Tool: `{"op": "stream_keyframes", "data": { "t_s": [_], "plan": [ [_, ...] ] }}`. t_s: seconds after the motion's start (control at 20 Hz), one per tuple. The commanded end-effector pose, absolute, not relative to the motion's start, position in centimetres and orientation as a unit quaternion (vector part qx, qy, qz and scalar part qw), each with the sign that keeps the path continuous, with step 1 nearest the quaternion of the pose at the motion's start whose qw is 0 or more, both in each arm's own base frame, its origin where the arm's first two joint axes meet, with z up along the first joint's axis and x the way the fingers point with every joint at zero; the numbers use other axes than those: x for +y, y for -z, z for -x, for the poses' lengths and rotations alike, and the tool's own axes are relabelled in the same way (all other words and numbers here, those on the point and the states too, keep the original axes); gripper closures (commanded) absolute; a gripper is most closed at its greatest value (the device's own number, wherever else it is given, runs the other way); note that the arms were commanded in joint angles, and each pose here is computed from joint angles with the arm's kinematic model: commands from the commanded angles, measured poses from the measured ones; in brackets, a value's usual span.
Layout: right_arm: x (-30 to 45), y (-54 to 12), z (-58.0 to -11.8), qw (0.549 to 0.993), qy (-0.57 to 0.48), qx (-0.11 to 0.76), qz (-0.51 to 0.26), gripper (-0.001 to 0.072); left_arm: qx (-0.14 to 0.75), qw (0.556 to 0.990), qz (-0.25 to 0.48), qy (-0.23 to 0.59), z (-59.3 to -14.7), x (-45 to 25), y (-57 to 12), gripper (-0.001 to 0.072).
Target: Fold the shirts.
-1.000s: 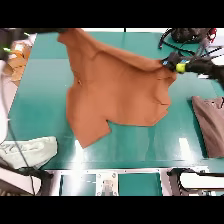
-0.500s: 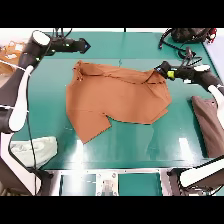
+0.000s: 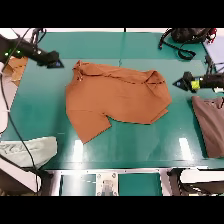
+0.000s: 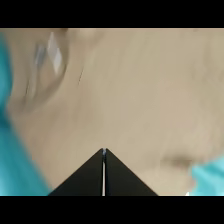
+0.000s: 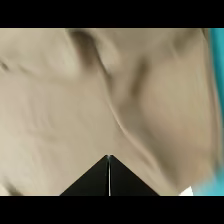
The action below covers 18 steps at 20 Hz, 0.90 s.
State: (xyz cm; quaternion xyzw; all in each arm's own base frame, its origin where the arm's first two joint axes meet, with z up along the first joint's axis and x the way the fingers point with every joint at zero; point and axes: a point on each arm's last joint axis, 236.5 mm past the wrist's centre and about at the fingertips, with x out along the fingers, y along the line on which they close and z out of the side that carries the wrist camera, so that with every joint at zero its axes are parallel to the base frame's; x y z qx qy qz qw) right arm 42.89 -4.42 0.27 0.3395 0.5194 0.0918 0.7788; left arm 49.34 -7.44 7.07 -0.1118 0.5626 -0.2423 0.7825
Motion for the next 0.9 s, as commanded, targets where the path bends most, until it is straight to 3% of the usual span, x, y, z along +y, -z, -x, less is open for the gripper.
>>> {"op": "stream_keyframes", "data": {
  "t_s": [0.0, 0.05, 0.1, 0.25, 0.45, 0.55, 0.65, 0.7, 0.75, 0.8, 0.85],
  "plan": [
    [-6.5, 3.1, -35.3, 0.740, -0.017, 0.580, -0.340, 0.0661, 0.632, 0.745, 0.107, 0.184, -43.0, -4.7, -4.6, 0.0685],
    [-6.6, 4.0, -34.0, 0.732, -0.005, 0.584, -0.351, 0.0566, 0.630, 0.748, 0.115, 0.175, -41.6, -4.6, -3.9, 0.0684],
    [-6.5, 5.0, -33.0, 0.726, 0.005, 0.586, -0.360, 0.0546, 0.628, 0.750, 0.123, 0.165, -40.3, -4.6, -3.0, 0.0684],
    [-5.5, 8.1, -32.1, 0.713, 0.022, 0.586, -0.384, 0.0537, 0.642, 0.740, 0.141, 0.142, -36.3, -4.7, 0.4, 0.0682],
    [-3.4, 10.0, -34.1, 0.704, -0.004, 0.578, -0.412, 0.0508, 0.661, 0.723, 0.158, 0.123, -34.2, -4.8, 3.2, 0.0678],
    [-2.6, 11.2, -34.5, 0.694, -0.006, 0.583, -0.422, 0.0506, 0.657, 0.726, 0.172, 0.106, -34.4, -4.6, 3.9, 0.0342],
    [-2.0, 12.3, -35.0, 0.694, -0.011, 0.585, -0.420, 0.0499, 0.653, 0.730, 0.174, 0.099, -34.5, -4.5, 4.6, 0.0348],
    [-1.7, 12.6, -35.6, 0.698, -0.015, 0.578, -0.423, 0.0502, 0.649, 0.734, 0.175, 0.096, -34.6, -4.4, 4.9, 0.0348],
    [-1.4, 12.6, -36.2, 0.701, -0.022, 0.571, -0.427, 0.0552, 0.645, 0.738, 0.175, 0.092, -34.9, -4.3, 5.1, 0.0348],
    [-1.3, 12.4, -36.6, 0.705, -0.031, 0.565, -0.426, 0.0666, 0.641, 0.741, 0.178, 0.091, -35.3, -4.2, 5.2, 0.0348],
    [-1.2, 12.1, -36.7, 0.706, -0.035, 0.565, -0.426, 0.0697, 0.640, 0.741, 0.181, 0.091, -35.5, -4.3, 5.5, 0.0348]
  ]
}}
